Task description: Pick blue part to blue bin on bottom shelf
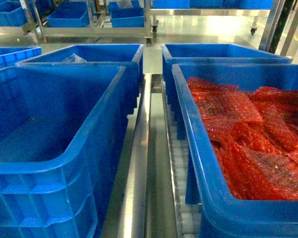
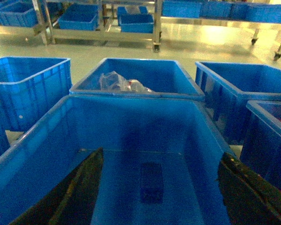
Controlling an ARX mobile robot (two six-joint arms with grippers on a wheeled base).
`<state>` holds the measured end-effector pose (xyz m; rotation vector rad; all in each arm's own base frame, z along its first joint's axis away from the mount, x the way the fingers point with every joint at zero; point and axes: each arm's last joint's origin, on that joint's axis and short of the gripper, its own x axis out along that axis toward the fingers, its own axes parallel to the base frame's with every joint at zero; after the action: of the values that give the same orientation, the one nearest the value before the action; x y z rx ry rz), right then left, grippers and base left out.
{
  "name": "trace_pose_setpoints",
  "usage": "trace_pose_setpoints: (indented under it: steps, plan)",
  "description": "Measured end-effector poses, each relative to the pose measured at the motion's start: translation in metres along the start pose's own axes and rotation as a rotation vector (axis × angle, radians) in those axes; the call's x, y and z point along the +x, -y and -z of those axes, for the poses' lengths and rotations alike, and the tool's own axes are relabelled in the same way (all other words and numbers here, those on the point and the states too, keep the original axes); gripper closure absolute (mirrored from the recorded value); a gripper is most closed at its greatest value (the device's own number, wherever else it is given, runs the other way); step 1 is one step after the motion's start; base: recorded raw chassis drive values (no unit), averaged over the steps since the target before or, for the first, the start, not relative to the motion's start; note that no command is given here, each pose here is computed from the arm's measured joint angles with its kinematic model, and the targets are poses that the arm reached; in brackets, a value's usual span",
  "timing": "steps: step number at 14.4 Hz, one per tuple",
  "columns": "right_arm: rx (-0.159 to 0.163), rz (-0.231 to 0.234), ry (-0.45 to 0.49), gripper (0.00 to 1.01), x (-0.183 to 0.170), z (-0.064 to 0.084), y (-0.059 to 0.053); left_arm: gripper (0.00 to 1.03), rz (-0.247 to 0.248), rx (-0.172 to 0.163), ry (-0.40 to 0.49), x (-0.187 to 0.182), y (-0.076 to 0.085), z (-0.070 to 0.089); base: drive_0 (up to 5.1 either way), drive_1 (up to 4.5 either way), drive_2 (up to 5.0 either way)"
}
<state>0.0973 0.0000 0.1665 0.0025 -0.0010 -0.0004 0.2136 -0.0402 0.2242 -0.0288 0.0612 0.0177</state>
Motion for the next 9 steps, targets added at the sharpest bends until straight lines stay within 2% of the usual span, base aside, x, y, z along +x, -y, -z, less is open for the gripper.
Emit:
trace_pose_setpoints:
  steps: [1,6,7,9]
  plan:
    - [0.000,0.000,0.001,0.03,0.000,0.000,0.000,0.46,0.013,0.009,0.049,-0.017,-0.011,0.013,0.0,0.00,0.0]
    - [0.000,0.000,0.001,0.03,0.000,0.000,0.000,0.97,0.015,0.012,0.050,-0.042,-0.026,0.033,0.0,0.00,0.0]
    - [0.000,0.000,0.001,0.03,0.000,0.000,0.000,1.01,0.015,0.012,0.052,-0.046,-0.028,0.035,0.0,0.00,0.0]
    - [0.000,0.000,0.001,0.03,0.000,0.000,0.000,1.01,0.016,0.012,0.054,-0.054,-0.032,0.040,0.0,0.00,0.0]
